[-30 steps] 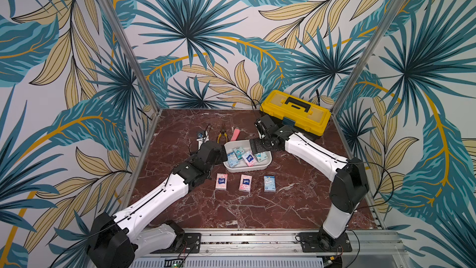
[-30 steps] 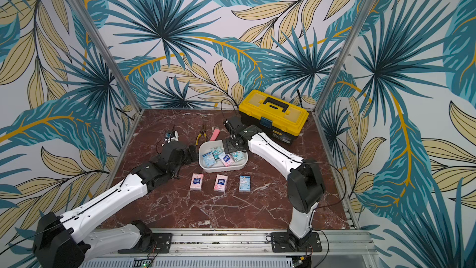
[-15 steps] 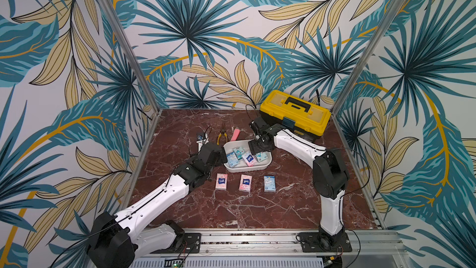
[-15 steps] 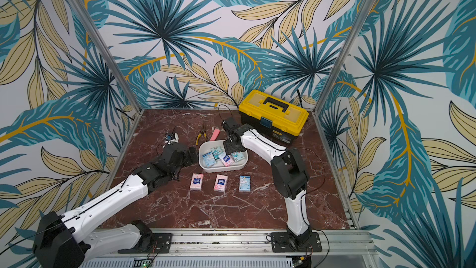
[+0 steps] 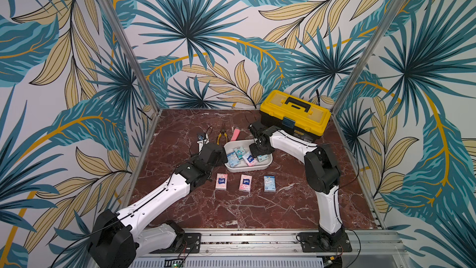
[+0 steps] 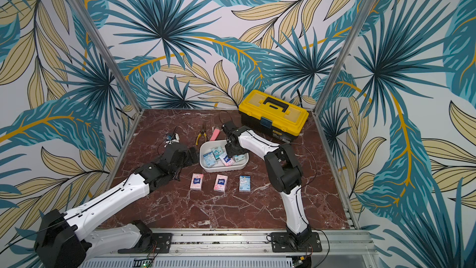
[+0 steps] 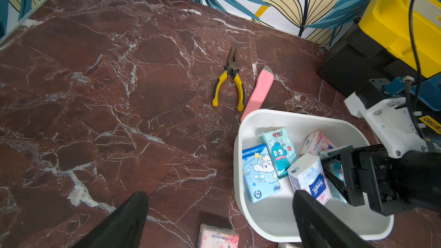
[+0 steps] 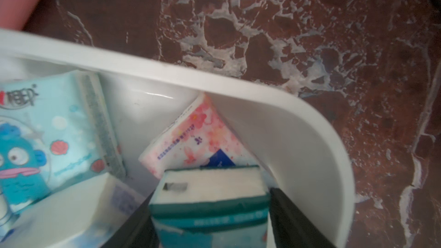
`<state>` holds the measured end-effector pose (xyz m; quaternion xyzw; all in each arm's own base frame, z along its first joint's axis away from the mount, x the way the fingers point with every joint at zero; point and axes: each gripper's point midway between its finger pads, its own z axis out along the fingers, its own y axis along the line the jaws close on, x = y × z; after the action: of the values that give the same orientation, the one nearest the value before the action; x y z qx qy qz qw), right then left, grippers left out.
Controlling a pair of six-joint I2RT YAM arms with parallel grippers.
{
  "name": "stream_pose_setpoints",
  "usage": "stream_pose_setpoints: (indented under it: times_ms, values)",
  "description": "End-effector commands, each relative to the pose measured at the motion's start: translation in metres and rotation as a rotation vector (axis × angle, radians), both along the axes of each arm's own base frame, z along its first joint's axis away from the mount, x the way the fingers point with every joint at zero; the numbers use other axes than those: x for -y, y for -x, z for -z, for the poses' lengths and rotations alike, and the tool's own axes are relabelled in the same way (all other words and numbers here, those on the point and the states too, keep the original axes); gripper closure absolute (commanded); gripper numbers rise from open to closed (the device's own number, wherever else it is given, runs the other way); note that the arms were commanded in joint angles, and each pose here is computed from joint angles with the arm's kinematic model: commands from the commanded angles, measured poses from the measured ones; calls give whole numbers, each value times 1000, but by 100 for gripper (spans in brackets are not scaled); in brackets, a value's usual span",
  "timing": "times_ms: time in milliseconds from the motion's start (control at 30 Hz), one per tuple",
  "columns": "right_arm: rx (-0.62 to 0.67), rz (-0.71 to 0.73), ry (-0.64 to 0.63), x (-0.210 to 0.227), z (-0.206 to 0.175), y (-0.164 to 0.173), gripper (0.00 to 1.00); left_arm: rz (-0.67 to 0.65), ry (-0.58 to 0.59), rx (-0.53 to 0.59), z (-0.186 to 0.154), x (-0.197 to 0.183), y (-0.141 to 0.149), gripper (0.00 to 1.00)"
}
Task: Take the pocket tissues out of the storage box
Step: Pick up the pocket tissues from the storage box.
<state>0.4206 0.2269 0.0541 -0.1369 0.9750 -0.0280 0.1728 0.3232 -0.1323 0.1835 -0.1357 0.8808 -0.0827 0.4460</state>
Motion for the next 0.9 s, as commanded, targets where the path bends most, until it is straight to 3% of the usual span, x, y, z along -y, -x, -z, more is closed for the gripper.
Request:
stream_pose_setpoints:
  times_ms: [0, 300, 867]
  values:
    - [-34, 2, 11, 2, 9, 3, 30, -15, 1, 3, 2, -2, -1, 0]
    - [-5, 17, -11, 2, -8, 2, 41, -11, 6, -2, 1, -1, -1, 0]
    - [137, 91, -104, 23, -91, 27, 43, 12, 13, 14, -9, 2, -2, 0]
